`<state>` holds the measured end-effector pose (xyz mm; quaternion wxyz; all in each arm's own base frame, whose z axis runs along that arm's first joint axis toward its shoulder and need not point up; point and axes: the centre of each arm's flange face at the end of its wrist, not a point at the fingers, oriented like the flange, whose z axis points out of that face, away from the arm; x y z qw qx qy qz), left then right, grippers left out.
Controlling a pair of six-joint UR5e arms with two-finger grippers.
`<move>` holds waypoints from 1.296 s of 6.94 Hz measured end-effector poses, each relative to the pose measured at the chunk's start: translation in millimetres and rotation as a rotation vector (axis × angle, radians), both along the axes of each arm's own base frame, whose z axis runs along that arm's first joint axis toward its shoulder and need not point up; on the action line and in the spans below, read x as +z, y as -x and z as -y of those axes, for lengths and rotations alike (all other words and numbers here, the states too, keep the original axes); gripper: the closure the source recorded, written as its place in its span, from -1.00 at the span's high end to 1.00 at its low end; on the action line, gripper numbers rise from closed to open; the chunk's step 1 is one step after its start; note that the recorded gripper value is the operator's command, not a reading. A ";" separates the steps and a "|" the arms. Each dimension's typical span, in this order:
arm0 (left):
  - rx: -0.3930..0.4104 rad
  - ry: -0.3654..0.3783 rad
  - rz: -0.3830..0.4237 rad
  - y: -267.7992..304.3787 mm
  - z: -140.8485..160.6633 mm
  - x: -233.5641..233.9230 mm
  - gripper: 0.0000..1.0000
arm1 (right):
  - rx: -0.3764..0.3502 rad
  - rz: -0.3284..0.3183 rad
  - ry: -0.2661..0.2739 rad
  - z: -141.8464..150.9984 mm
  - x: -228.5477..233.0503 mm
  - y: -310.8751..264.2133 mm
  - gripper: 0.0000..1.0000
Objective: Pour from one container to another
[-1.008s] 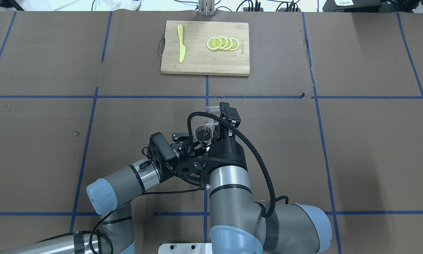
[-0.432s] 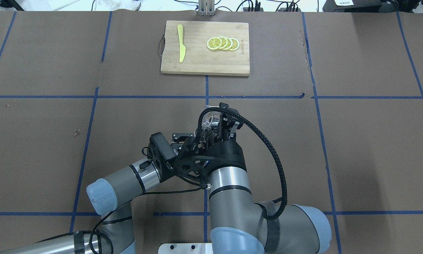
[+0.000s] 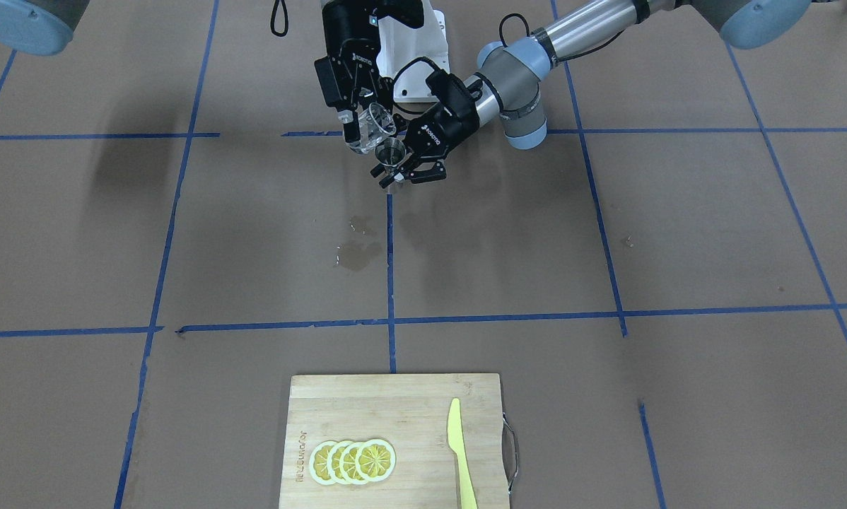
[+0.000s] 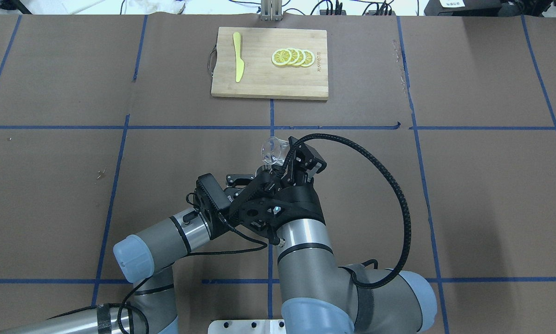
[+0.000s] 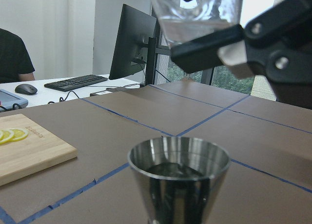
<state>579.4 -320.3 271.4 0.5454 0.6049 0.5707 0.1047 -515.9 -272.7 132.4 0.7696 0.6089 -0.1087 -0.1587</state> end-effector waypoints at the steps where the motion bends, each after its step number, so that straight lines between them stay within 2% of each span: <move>1: -0.004 0.001 -0.002 1.2 1.1 -0.6 -1.00 | 0.012 0.130 0.048 -0.1 1.1 -2.6 -1.00; 3: -0.023 0.007 -0.005 3.8 5.0 -0.7 -1.00 | 0.035 0.404 0.152 -1.2 9.1 -12.8 -1.00; 4: -0.036 0.010 -0.005 6.1 8.6 0.4 -1.00 | 0.041 0.509 0.179 -1.9 23.1 -21.4 -1.00; 5: -0.058 0.019 -0.004 8.9 12.4 2.5 -1.00 | 0.047 0.582 0.197 -2.3 42.4 -30.2 -1.00; 7: -0.124 0.049 -0.010 16.5 20.6 6.7 -1.00 | 0.080 0.686 0.247 -1.2 75.3 -44.8 -1.00; 9: -0.255 0.111 -0.019 41.0 32.2 24.1 -1.00 | 0.111 0.712 0.277 0.3 103.5 -63.5 -1.00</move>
